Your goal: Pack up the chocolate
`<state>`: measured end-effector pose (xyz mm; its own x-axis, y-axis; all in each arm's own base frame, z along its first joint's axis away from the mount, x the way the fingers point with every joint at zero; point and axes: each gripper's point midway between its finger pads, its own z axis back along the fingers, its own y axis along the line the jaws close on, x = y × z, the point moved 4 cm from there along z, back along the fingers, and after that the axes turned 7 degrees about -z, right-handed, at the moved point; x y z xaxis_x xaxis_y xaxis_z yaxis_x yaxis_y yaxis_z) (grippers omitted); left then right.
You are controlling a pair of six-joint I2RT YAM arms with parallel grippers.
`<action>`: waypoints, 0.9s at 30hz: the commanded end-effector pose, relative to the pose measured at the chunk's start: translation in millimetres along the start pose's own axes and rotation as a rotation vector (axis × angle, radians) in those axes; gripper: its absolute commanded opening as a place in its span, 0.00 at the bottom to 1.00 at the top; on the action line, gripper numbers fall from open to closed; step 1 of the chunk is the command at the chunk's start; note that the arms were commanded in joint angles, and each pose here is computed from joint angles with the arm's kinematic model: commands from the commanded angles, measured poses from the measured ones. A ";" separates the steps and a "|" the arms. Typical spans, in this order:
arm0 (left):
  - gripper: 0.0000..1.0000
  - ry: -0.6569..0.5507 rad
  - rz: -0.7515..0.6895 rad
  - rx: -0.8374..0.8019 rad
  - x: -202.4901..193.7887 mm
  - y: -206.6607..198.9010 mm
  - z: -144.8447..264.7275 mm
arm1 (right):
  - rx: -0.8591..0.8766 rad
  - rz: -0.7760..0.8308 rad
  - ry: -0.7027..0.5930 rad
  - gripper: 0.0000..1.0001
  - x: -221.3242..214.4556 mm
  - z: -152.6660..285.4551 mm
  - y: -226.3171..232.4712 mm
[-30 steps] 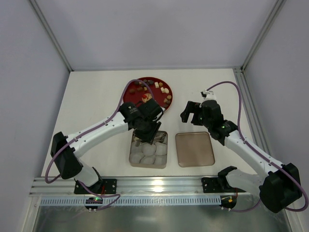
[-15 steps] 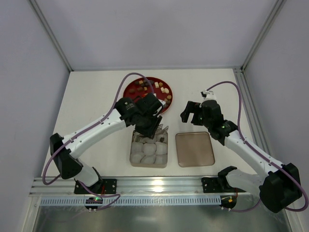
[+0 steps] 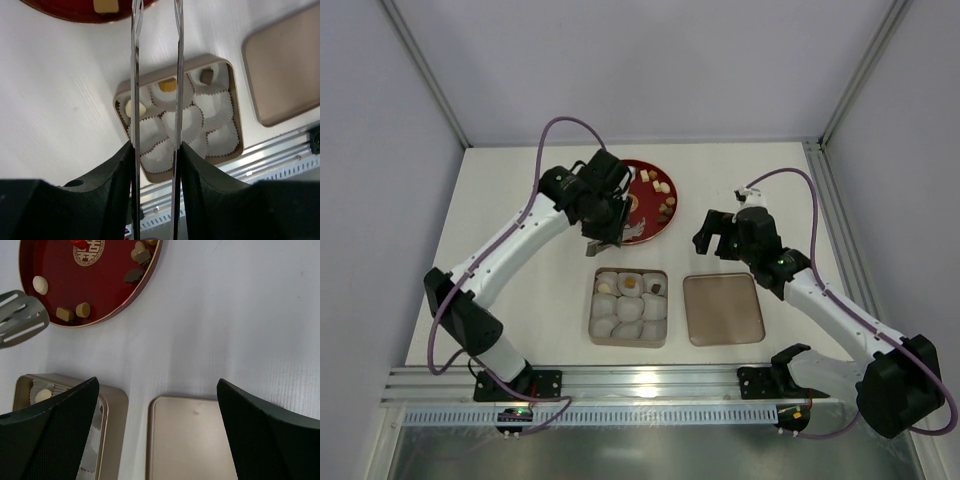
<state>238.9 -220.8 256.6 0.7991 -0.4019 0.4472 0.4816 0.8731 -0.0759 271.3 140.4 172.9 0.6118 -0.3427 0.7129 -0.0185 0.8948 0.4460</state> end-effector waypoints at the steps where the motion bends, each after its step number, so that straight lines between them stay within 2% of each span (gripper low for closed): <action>1: 0.40 -0.031 0.004 0.042 25.1 19.4 -5.1 | 0.037 0.006 -0.041 1.00 13.0 0.7 10.9; 12: 0.40 0.067 0.037 0.087 46.0 47.0 -69.3 | 0.039 0.008 -0.039 1.00 10.1 3.0 9.4; 18: 0.40 0.089 0.047 0.092 47.2 51.5 -85.3 | 0.041 0.007 -0.037 1.00 9.0 2.9 9.2; 27: 0.40 0.115 0.047 0.074 41.7 49.9 -87.0 | 0.039 0.007 -0.034 1.00 7.9 1.7 8.6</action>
<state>321.3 -215.0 182.1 0.8780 -0.3777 0.2941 0.3978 0.9174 -0.0092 271.2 141.3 172.1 0.6161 -0.3406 0.7102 -0.0213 0.8941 0.4473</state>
